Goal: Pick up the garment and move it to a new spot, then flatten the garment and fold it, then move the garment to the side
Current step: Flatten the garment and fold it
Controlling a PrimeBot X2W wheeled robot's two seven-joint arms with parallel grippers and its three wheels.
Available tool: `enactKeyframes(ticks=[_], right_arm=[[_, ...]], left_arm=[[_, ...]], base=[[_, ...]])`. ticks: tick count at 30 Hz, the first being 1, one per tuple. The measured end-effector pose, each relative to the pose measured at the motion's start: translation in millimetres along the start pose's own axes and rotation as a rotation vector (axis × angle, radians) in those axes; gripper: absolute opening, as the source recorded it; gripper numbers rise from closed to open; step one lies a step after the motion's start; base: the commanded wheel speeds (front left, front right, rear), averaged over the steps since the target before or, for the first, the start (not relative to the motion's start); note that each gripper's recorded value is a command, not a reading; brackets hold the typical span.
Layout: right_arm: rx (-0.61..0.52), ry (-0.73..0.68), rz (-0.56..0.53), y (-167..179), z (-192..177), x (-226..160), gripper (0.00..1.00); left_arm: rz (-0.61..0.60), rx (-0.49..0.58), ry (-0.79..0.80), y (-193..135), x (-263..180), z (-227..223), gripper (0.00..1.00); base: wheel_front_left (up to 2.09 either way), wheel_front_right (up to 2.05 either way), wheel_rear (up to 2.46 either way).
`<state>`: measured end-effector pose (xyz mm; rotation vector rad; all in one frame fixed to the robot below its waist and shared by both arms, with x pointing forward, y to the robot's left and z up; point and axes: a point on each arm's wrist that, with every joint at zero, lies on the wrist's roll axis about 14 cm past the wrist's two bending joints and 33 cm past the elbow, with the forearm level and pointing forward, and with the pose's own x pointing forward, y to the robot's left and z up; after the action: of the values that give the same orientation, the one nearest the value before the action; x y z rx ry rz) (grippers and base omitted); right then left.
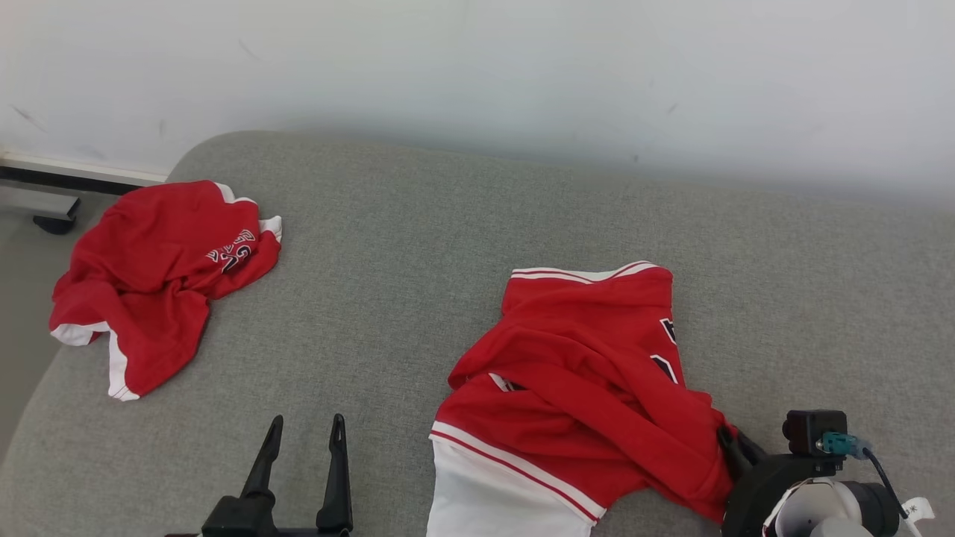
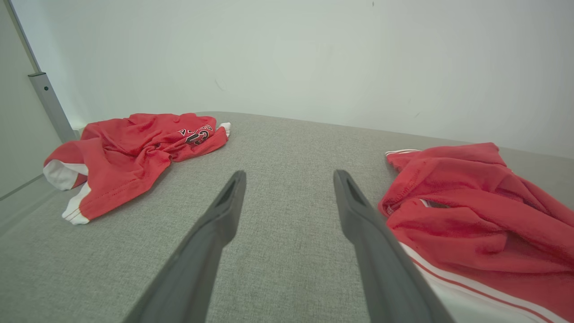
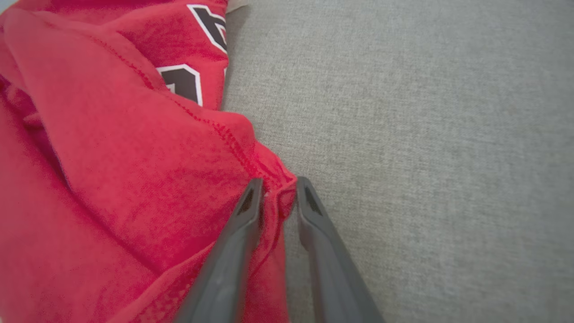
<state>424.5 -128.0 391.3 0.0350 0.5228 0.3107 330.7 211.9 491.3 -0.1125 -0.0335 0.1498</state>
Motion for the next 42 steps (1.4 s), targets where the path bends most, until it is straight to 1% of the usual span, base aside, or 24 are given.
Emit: enactKeyframes(ticks=[5, 7, 8, 10, 14, 20, 22, 24, 25, 27, 30, 33, 35, 37, 39, 40, 42], right_arm=[[0.015, -0.037, -0.016, -8.9, 9.6, 0.9, 0.00], [0.035, -0.103, -0.065, -31.2, 24.1, -5.0, 0.00], [0.035, -0.103, -0.065, -31.2, 24.1, -5.0, 0.00], [0.046, -0.150, -0.107, -49.1, 32.7, -12.3, 0.00], [0.099, -0.241, -0.212, -92.8, 44.5, -36.8, 0.00], [0.179, -0.272, -0.394, -154.6, 22.5, -90.5, 0.00], [0.206, -0.248, -0.444, -168.9, 10.1, -106.0, 0.00], [0.227, -0.183, -0.467, -172.7, -9.4, -114.3, 0.61], [0.232, -0.193, -0.469, -171.0, -9.6, -116.2, 1.00], [0.220, -0.243, -0.464, -167.1, 3.4, -117.1, 1.00], [0.166, -0.361, -0.456, -160.9, 37.3, -121.2, 1.00], [0.107, -0.441, -0.431, -147.1, 65.4, -122.5, 1.00], [0.068, -0.481, -0.394, -132.3, 84.5, -120.3, 1.00], [0.033, -0.479, -0.325, -107.5, 94.9, -109.6, 1.00], [0.013, -0.452, -0.239, -78.3, 97.1, -94.6, 1.00], [-0.010, -0.425, -0.155, -49.7, 99.2, -79.4, 1.00], [-0.053, -0.392, -0.067, -19.9, 98.7, -64.1, 1.00]], left_arm=[[-0.006, -0.001, 0.002, -2.4, 2.6, -0.9, 1.00], [-0.018, -0.002, 0.002, -6.6, 5.2, -1.1, 1.00], [-0.018, -0.002, 0.002, -6.6, 5.2, -1.1, 1.00], [-0.030, -0.004, 0.002, -10.7, 7.3, -1.3, 1.00], [-0.053, -0.011, 0.005, -19.6, 11.6, -2.5, 1.00], [-0.103, -0.017, 0.015, -36.7, 17.7, -6.3, 1.00], [-0.108, -0.023, 0.018, -39.5, 19.6, -7.0, 1.00], [-0.118, -0.026, 0.021, -43.2, 21.0, -8.2, 1.00], [-0.123, -0.027, 0.024, -44.6, 21.6, -9.1, 1.00], [-0.129, -0.027, 0.026, -46.7, 22.4, -10.0, 1.00], [-0.131, -0.027, 0.025, -47.3, 22.4, -9.5, 1.00], [-0.134, -0.028, 0.022, -47.4, 20.7, -8.2, 1.00], [-0.129, -0.028, 0.016, -45.8, 19.5, -6.3, 1.00], [-0.123, -0.027, 0.012, -43.8, 18.0, -4.9, 1.00], [-0.116, -0.027, 0.009, -41.3, 16.3, -4.0, 1.00], [-0.105, -0.026, 0.007, -37.7, 14.7, -3.2, 1.00], [-0.097, -0.026, 0.006, -34.7, 12.9, -2.8, 1.00]], base=[[0.00, 0.00, 0.00], [0.00, 0.00, 0.00], [0.00, 0.00, 0.00], [0.00, 0.00, 0.00], [0.00, 0.00, 0.00], [0.00, 0.00, 0.00], [0.00, 0.00, 0.00], [0.00, 0.00, 0.00], [0.00, 0.00, 0.00], [0.00, 0.00, 0.00], [0.00, 0.00, 0.00], [0.00, 0.00, 0.00], [0.00, 0.00, 0.00], [0.00, 0.00, 0.00], [0.00, 0.00, 0.00], [0.00, 0.00, 0.00], [0.00, 0.00, 0.00]])
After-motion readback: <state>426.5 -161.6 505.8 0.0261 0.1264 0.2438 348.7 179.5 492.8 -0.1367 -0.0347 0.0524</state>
